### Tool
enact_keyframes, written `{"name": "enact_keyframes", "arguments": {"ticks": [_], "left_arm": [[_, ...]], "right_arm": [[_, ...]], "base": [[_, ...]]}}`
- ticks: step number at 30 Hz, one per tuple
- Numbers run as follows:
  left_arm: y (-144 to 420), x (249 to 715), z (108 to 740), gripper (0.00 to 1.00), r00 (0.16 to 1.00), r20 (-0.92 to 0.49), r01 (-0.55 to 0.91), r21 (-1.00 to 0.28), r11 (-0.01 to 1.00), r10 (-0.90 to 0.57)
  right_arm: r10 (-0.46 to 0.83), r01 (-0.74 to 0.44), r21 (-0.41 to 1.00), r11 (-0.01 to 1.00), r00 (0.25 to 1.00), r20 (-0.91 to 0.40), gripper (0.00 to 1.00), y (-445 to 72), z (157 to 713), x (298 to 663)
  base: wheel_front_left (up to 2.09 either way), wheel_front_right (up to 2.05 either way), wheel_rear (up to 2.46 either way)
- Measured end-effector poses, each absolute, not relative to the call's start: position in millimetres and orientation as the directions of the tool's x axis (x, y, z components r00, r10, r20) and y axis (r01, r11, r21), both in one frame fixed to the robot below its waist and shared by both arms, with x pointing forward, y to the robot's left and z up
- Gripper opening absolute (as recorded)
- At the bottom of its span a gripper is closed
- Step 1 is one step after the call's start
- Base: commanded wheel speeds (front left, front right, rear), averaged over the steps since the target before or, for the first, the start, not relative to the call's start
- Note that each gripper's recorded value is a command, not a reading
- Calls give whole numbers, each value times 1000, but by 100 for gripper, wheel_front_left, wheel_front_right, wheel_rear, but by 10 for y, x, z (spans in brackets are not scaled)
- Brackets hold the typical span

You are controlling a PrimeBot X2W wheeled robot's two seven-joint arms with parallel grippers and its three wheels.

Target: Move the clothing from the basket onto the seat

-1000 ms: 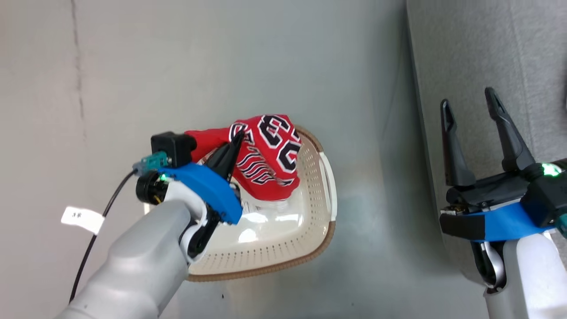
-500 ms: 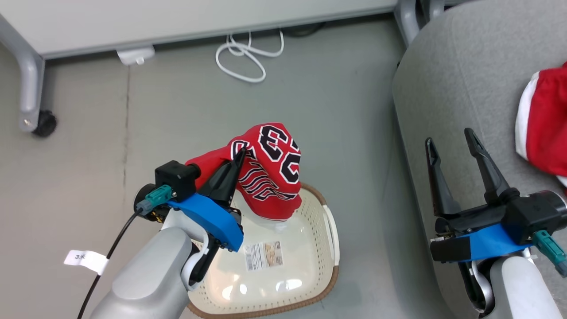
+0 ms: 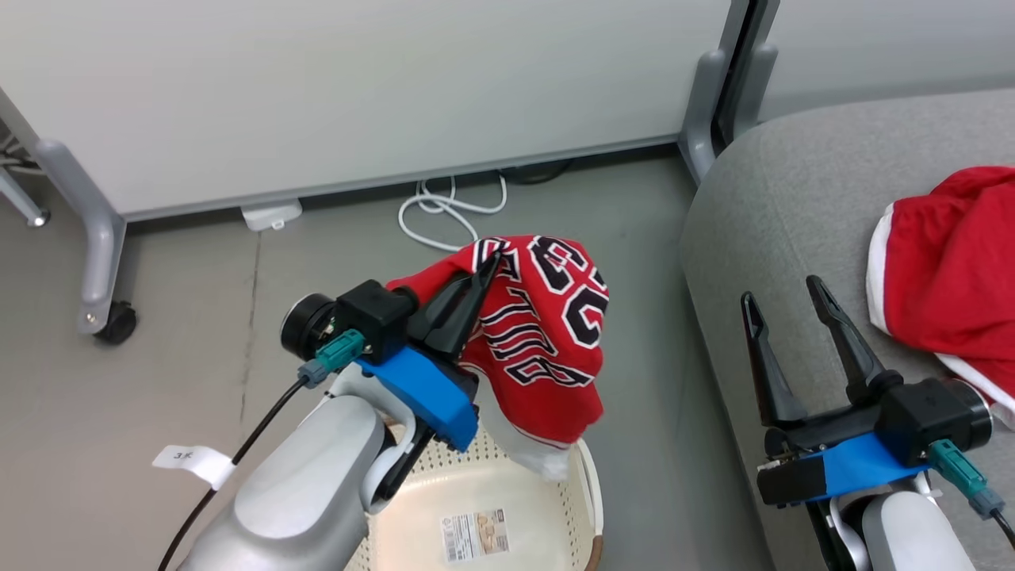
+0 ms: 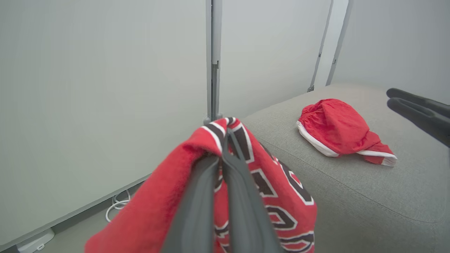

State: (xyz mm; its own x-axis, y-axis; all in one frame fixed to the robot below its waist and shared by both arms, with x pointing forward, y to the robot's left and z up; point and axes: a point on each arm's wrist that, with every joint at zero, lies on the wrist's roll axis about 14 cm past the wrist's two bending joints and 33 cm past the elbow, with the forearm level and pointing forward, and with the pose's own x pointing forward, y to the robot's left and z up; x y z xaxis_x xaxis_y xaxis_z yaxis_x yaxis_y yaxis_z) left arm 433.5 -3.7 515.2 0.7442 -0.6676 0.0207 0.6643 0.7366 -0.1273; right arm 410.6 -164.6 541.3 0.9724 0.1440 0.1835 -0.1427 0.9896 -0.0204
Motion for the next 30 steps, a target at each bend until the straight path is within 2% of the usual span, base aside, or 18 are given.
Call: {"name": "enact_keyframes", "arguments": {"ticks": [9, 21, 30], "left_arm": [[-354, 4157, 5588, 0, 659, 96, 751, -12, 661, -746], [-539, 4022, 5720, 0, 608, 109, 790, 16, 613, -787], [-538, 4008, 5681, 0, 608, 96, 791, 10, 612, -788]], "right_arm": [[133, -133, -14, 991, 969, 207, 100, -1673, 5508, 3912], [138, -138, -14, 990, 961, 241, 100, -1650, 5622, 3804], [301, -286, -94, 954, 900, 316, 100, -1157, 5933, 3877]], "base": [[0, 0, 0], [0, 0, 0], [0, 0, 0]]}}
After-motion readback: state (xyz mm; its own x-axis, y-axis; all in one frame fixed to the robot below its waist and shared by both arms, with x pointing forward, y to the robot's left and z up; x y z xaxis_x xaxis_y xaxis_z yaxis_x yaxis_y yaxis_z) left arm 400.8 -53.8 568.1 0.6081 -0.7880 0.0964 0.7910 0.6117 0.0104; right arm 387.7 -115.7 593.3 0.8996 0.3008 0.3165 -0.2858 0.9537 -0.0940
